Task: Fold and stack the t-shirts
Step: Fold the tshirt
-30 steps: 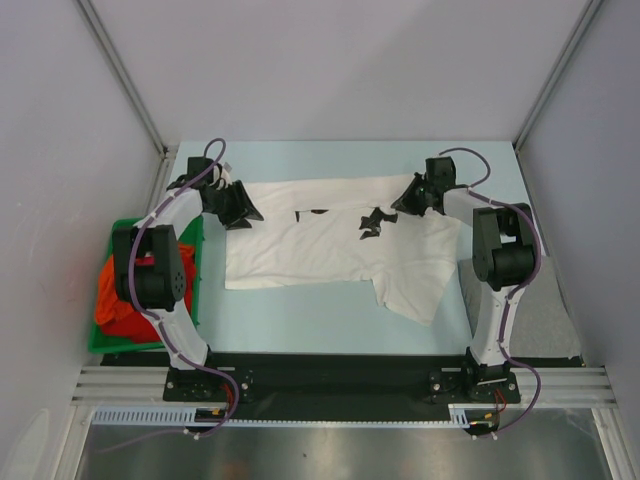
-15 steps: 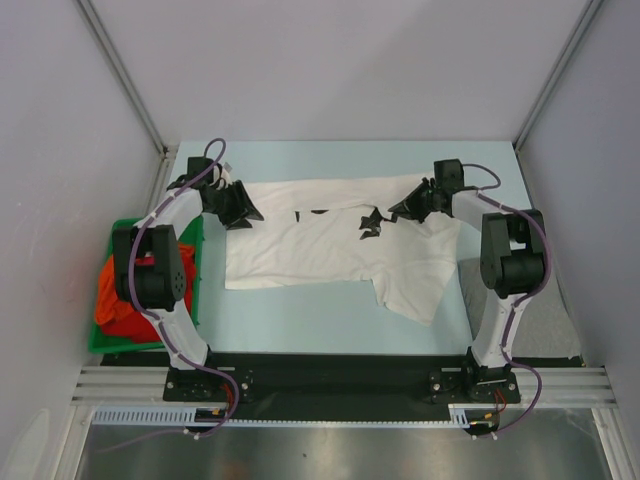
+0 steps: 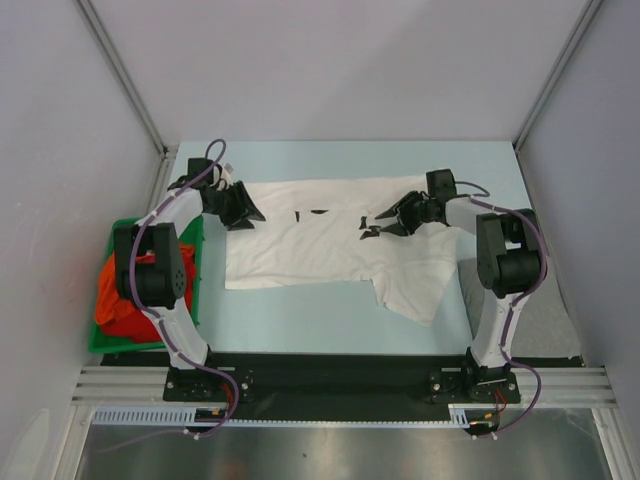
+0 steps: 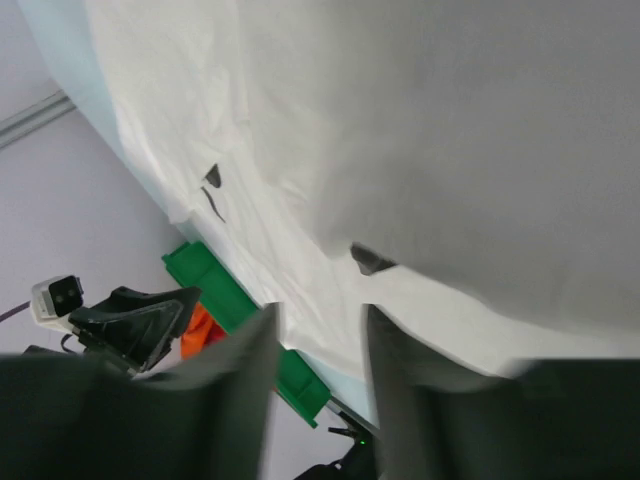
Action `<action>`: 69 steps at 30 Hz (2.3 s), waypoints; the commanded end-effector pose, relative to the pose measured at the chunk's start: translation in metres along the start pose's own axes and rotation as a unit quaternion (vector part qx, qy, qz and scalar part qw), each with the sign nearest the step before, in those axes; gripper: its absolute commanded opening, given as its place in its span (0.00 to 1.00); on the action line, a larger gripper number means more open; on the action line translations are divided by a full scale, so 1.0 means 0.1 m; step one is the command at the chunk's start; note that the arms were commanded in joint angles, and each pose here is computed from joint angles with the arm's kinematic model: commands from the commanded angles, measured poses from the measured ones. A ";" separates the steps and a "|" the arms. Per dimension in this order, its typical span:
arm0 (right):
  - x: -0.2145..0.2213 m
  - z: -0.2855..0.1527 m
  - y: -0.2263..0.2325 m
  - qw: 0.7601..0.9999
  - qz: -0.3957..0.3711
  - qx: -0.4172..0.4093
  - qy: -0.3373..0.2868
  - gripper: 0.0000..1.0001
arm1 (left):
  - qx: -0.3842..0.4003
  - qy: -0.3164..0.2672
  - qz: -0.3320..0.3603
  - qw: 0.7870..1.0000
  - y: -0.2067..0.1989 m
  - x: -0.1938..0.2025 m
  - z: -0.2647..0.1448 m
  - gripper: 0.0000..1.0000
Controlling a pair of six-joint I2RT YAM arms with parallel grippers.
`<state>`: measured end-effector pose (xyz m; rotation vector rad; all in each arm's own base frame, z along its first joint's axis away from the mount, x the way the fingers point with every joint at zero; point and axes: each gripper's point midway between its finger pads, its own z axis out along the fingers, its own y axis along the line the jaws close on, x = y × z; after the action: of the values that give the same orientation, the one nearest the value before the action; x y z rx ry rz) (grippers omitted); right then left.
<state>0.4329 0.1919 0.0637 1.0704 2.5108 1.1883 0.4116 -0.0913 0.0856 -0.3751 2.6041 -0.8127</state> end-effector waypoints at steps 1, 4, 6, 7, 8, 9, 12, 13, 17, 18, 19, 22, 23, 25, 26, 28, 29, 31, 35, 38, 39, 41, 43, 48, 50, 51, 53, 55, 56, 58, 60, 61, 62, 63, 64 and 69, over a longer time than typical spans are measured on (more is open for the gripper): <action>-0.05 -0.47 0.13 0.996 -0.089 -0.002 -0.010 0.60 | 0.025 0.002 0.006 1.000 -0.04 -0.01 0.02 0.51; -0.14 -0.69 -0.09 0.982 -0.177 0.068 -0.004 0.72 | 0.019 0.002 -0.001 1.000 -0.01 0.00 0.05 0.51; -0.34 -0.86 -0.24 0.976 -0.194 0.091 -0.036 0.71 | 0.022 -0.004 -0.003 1.000 -0.03 -0.03 0.04 0.51; -0.38 -0.92 -0.21 0.974 -0.204 0.083 -0.051 0.69 | 0.023 -0.005 -0.005 1.000 -0.04 -0.04 0.04 0.51; -0.48 -0.97 -0.31 0.975 -0.193 0.086 -0.063 0.68 | 0.025 -0.007 -0.005 1.000 -0.05 -0.06 0.05 0.51; -0.55 -0.99 -0.35 0.975 -0.191 0.086 -0.071 0.66 | 0.027 -0.011 -0.005 1.000 -0.07 -0.09 0.04 0.51; -0.82 -1.02 -0.45 0.971 -0.198 0.099 -0.094 0.62 | 0.037 -0.010 -0.006 0.999 -0.17 -0.12 0.08 0.51; -0.90 -1.03 -0.46 0.968 -0.208 0.101 -0.100 0.57 | 0.037 -0.010 -0.006 0.999 -0.18 -0.12 0.10 0.51; -1.19 -0.95 -0.35 0.954 -0.250 0.096 -0.133 0.56 | 0.042 -0.016 -0.010 0.999 -0.23 -0.20 0.10 0.50; -1.32 -0.92 -0.30 0.949 -0.261 0.095 -0.151 0.57 | 0.042 -0.023 -0.005 0.999 -0.25 -0.25 0.09 0.51; -1.39 -0.89 -0.30 0.948 -0.262 0.094 -0.156 0.62 | 0.039 -0.027 -0.004 0.999 -0.25 -0.28 0.09 0.51; -1.62 -0.84 -0.25 0.944 -0.260 0.094 -0.179 0.69 | 0.040 -0.033 -0.003 0.999 -0.29 -0.37 0.09 0.51; -1.69 -0.85 -0.24 0.944 -0.255 0.095 -0.187 0.71 | 0.039 -0.034 -0.003 0.999 -0.27 -0.40 0.10 0.51; -1.82 -0.83 -0.17 0.943 -0.250 0.086 -0.201 0.72 | 0.040 -0.036 -0.011 0.999 -0.25 -0.47 0.13 0.51; -1.88 -0.84 -0.13 0.941 -0.252 0.083 -0.208 0.72 | 0.041 -0.036 -0.014 0.998 -0.25 -0.49 0.14 0.51; -2.00 -0.79 -0.14 0.941 -0.244 0.088 -0.218 0.71 | 0.044 -0.039 -0.017 0.998 -0.24 -0.57 0.16 0.51; -2.07 -0.81 -0.04 0.939 -0.248 0.080 -0.226 0.70 | 0.046 -0.040 -0.019 0.998 -0.25 -0.60 0.16 0.51; -2.14 -0.75 0.01 0.941 -0.245 0.070 -0.220 0.65 | 0.047 -0.044 -0.021 0.998 -0.24 -0.66 0.16 0.52; -2.33 -0.64 0.11 0.939 -0.252 0.060 -0.225 0.52 | 0.053 -0.038 -0.029 0.997 -0.20 -0.68 0.21 0.50; -2.41 -0.60 0.15 0.940 -0.250 0.056 -0.227 0.45 | 0.084 -0.017 -0.015 0.996 -0.34 -0.62 0.27 0.47; -2.42 -0.63 0.21 0.940 -0.248 0.053 -0.229 0.45 | 0.092 -0.011 -0.001 0.996 -0.44 -0.58 0.30 0.47; -2.42 -0.63 0.21 0.943 -0.237 0.053 -0.227 0.48 | 0.106 0.005 0.017 0.994 -0.60 -0.46 0.37 0.49; -2.39 -0.62 0.24 0.945 -0.239 0.045 -0.220 0.55 | 0.116 0.026 0.033 0.992 -0.78 -0.28 0.45 0.51; -2.26 -0.78 0.21 0.953 -0.206 0.075 -0.210 0.57 | 0.141 0.071 0.081 0.984 -1.20 0.15 0.65 0.52; -2.09 -0.85 0.12 0.959 -0.180 0.091 -0.200 0.59 | 0.150 0.078 0.093 0.981 -1.34 0.26 0.74 0.53; -1.97 -0.87 0.08 0.963 -0.162 0.096 -0.192 0.63 | 0.158 0.089 0.092 0.979 -1.47 0.39 0.79 0.53; -1.68 -1.00 0.03 0.968 -0.148 0.096 -0.179 0.67 | 0.183 0.089 0.085 0.975 -1.66 0.46 0.89 0.53; -1.43 -1.08 0.12 0.970 -0.154 0.079 -0.169 0.69 | 0.202 0.091 0.086 0.971 -1.83 0.58 0.99 0.53; -1.25 -1.02 -0.05 0.975 -0.145 0.087 -0.142 0.69 | 0.202 0.099 0.066 0.972 -1.85 0.62 1.07 0.54; -1.01 -0.97 -0.10 0.977 -0.157 0.080 -0.124 0.62 | 0.207 0.097 0.069 0.971 -1.96 0.68 1.17 0.54; -0.78 -0.97 -0.17 0.978 -0.169 0.064 -0.108 0.57 | 0.204 0.103 0.062 0.972 -2.02 0.74 1.27 0.55; -0.69 -0.96 -0.18 0.978 -0.174 0.060 -0.100 0.55 | 0.204 0.101 0.062 0.972 -2.05 0.74 1.30 0.56; -0.64 -0.99 -0.17 0.977 -0.183 0.054 -0.098 0.53 | 0.198 0.107 0.048 0.973 -2.03 0.78 1.38 0.56; -0.59 -0.98 -0.28 0.978 -0.178 0.061 -0.089 0.49 | 0.202 0.111 0.046 0.972 -2.08 0.82 1.42 0.57; -0.59 -1.00 -0.32 0.979 -0.175 0.061 -0.089 0.48 | 0.205 0.111 0.043 0.972 -2.10 0.84 1.46 0.57; -0.60 -1.02 -0.45 0.982 -0.168 0.049 -0.078 0.50 | 0.195 0.109 0.015 0.975 -2.16 0.97 1.69 0.57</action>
<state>0.4010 0.0766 0.0769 0.7440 2.5843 0.8164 0.4134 -0.3563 0.0395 -0.1069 2.6376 -1.3454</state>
